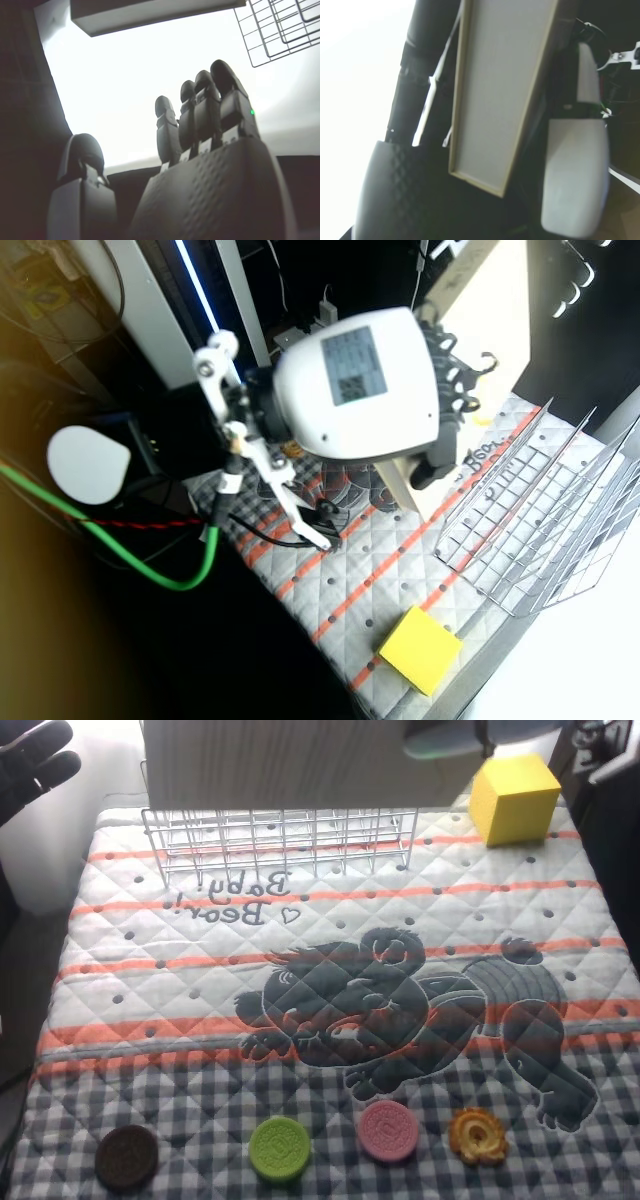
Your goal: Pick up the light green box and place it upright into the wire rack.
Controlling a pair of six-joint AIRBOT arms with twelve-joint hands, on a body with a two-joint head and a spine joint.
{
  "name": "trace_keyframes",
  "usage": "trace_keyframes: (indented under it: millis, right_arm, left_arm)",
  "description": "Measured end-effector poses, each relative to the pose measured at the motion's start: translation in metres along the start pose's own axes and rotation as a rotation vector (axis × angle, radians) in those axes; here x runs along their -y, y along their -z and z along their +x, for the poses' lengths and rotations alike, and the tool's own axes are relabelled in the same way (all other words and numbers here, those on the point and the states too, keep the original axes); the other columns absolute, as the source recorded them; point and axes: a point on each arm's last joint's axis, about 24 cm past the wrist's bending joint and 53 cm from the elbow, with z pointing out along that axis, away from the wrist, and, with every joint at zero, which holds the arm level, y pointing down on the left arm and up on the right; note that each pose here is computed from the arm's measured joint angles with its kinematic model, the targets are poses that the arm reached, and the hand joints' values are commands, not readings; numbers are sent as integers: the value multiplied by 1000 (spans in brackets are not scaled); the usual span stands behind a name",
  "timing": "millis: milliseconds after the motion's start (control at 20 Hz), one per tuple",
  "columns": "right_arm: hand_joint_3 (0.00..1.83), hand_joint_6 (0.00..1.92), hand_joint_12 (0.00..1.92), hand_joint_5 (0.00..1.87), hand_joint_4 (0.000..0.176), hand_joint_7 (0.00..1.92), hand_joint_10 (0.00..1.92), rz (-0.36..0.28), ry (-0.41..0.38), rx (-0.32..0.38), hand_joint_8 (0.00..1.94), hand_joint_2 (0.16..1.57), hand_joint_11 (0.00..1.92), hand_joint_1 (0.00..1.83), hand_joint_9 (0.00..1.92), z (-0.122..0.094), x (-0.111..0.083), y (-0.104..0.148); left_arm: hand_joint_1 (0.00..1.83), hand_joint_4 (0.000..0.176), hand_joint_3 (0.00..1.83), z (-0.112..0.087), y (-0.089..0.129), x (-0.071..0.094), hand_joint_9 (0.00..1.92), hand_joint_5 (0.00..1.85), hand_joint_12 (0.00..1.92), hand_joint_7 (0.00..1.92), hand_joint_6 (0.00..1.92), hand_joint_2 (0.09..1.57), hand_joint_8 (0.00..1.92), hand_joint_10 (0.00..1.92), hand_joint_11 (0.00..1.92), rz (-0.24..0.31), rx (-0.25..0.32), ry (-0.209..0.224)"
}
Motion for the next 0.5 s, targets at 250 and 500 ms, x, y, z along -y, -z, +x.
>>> trace_keyframes:
  millis: [250, 500]
  right_arm:
    - [1, 1138, 691, 870, 0, 1460, 0, 31, 16, -7, 0, 1172, 1354, 1133, 1598, 4, 9, -11]
    - [2, 1137, 539, 871, 0, 1465, 2, 80, 28, -1, 0, 1171, 1412, 1134, 1611, -1, 24, -14]
  left_arm:
    - [551, 125, 0, 1, 0, 0, 284, 456, 656, 314, 0, 968, 1, 1, 0, -2, -2, -1]
    - [585, 128, 0, 1, 0, -3, 284, 448, 619, 314, 1, 964, 1, 1, 0, -10, -3, 1]
